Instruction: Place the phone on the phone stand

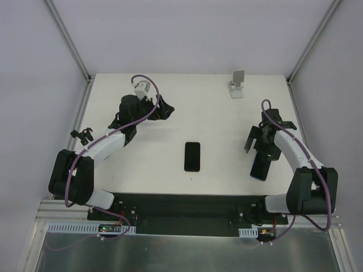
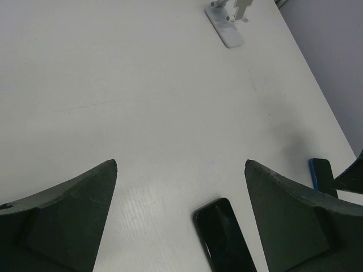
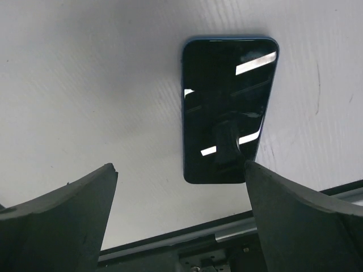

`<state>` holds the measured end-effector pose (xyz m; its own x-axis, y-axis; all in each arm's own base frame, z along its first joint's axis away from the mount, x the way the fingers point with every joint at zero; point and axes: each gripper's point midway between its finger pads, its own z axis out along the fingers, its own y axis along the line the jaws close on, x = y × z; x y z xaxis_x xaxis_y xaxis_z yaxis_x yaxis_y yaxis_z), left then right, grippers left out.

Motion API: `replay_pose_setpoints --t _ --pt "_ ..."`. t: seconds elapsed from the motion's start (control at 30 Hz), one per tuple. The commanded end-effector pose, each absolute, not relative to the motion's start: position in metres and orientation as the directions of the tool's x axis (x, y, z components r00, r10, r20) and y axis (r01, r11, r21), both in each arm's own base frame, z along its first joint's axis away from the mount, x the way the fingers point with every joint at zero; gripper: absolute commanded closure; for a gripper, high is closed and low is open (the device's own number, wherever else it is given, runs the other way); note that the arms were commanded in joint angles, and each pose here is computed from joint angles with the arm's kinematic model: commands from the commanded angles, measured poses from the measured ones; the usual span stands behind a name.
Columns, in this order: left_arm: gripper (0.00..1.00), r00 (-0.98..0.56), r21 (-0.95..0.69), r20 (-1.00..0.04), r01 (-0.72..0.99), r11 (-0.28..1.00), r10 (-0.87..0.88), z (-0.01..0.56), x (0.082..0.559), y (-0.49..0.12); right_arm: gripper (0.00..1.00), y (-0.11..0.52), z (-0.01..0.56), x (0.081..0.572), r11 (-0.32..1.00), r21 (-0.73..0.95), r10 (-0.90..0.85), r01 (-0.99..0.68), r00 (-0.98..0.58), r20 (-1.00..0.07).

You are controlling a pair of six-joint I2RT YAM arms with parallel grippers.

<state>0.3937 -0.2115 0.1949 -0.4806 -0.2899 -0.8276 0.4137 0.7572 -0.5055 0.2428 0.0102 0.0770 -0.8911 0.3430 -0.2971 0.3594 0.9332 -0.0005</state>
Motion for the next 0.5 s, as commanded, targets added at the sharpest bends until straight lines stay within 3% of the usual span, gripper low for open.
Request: replay_pose_setpoints --t 0.0,0.17,0.47 --pt "0.06 -0.434 -0.467 -0.859 0.443 0.766 -0.272 0.21 0.393 -0.211 0.04 -0.002 0.076 0.231 0.917 -0.035 0.376 0.396 -0.893 -0.246" --pt "0.06 -0.434 -0.451 -0.863 0.427 0.784 -0.26 0.206 0.395 -0.207 0.04 -0.01 0.057 0.222 0.937 -0.086 0.32 0.338 -0.932 -0.169" --pt "0.06 -0.434 -0.45 -0.863 0.43 0.783 -0.258 0.206 0.395 -0.207 0.04 -0.019 0.041 0.228 0.922 0.006 0.385 0.388 -0.913 -0.138"
